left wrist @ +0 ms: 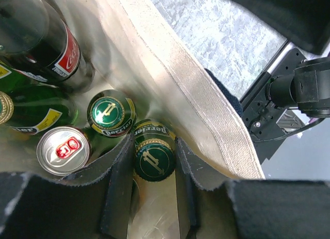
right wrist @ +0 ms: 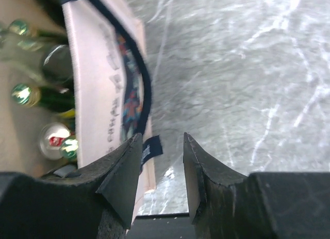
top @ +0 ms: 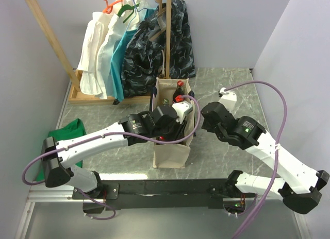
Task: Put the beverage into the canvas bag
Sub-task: Place the drink in the canvas bag.
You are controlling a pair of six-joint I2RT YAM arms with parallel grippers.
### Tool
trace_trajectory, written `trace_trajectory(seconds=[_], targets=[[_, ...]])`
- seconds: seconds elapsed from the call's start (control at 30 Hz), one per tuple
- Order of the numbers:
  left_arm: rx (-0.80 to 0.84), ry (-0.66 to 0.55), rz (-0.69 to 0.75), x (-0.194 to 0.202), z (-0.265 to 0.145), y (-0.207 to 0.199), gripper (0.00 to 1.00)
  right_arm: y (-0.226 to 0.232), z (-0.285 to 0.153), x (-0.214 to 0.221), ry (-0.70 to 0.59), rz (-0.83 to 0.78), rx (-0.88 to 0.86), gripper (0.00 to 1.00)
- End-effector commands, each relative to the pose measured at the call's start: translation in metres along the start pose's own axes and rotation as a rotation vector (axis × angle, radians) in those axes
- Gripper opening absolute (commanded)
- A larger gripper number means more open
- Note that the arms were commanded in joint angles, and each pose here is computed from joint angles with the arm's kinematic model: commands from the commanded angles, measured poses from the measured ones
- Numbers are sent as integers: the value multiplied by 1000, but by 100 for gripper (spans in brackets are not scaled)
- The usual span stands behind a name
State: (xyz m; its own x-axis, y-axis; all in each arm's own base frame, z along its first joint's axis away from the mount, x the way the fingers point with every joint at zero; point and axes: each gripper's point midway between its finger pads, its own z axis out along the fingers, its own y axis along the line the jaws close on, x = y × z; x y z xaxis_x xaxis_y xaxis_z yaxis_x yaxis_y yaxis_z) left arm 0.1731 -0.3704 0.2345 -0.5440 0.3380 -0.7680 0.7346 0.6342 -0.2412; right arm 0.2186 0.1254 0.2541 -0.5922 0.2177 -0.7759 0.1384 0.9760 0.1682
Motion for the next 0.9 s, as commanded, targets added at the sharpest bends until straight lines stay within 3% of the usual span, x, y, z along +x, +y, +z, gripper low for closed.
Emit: trace_trajectory(seconds=[0.0,0.87], targets=[[93,-115,-9,-30,-1,-24,1,-31,-2,-10,-73,84,99,45],[-32,-21,0,-4,20,-1,1,-34,6,-5,-53,115,90,45]])
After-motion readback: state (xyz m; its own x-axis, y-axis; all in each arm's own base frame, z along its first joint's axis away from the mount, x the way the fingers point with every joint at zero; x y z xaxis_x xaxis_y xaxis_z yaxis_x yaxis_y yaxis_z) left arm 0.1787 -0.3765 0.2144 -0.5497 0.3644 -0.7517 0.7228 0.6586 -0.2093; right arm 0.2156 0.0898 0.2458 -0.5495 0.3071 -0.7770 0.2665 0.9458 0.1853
